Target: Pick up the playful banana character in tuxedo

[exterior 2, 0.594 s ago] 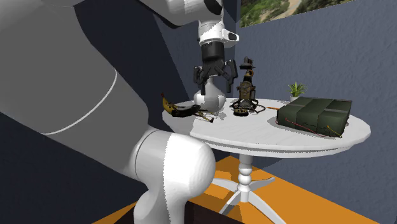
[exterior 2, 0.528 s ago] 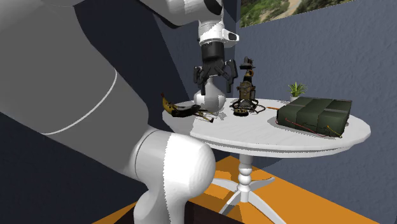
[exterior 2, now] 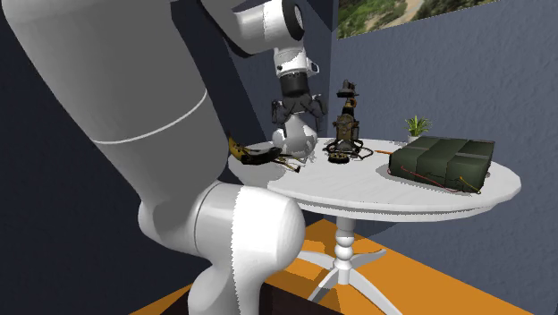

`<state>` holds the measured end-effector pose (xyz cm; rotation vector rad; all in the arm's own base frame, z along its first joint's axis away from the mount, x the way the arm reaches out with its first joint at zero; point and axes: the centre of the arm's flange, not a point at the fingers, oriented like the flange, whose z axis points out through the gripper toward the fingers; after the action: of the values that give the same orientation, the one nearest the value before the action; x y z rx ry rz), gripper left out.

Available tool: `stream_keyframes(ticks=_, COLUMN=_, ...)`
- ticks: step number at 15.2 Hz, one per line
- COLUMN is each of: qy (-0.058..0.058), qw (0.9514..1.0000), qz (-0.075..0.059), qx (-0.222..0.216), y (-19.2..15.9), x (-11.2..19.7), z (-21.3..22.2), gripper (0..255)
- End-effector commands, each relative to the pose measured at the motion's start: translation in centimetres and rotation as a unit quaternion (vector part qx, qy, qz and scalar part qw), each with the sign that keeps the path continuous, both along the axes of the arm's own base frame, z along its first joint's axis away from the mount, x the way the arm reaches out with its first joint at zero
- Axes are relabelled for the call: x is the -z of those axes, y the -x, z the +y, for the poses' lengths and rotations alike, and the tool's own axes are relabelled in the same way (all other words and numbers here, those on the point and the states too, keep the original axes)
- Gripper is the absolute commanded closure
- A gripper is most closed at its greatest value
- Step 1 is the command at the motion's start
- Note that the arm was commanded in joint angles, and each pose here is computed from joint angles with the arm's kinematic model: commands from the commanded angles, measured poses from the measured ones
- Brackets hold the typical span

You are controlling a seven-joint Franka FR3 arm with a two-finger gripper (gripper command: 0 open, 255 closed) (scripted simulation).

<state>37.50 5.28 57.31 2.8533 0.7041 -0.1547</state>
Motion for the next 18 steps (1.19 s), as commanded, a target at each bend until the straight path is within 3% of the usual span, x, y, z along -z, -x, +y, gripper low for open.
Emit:
stream_keyframes(ticks=1, qy=0.003, qw=0.9970, qz=0.002, qx=-0.077, y=-1.4, x=0.6, z=2.0, gripper=0)
stream_keyframes(ticks=4, qy=0.007, qw=0.9824, qz=0.006, qx=-0.186, y=-3.0, x=1.5, z=5.2, gripper=0)
stream_keyframes(ticks=7, qy=0.012, qw=0.9559, qz=0.009, qx=-0.293, y=-3.8, x=2.4, z=8.7, gripper=0)
stream_keyframes(ticks=10, qy=0.016, qw=0.9178, qz=0.012, qx=-0.397, y=-3.9, x=3.4, z=12.3, gripper=0)
stream_keyframes(ticks=13, qy=0.020, qw=0.8685, qz=0.015, qx=-0.495, y=-3.2, x=4.4, z=15.8, gripper=0)
stream_keyframes(ticks=14, qy=0.020, qw=0.8655, qz=0.015, qx=-0.500, y=-3.1, x=4.4, z=16.0, gripper=0)
stream_keyframes(ticks=18, qy=0.020, qw=0.8655, qz=0.015, qx=-0.500, y=-3.1, x=6.5, z=16.0, gripper=0)
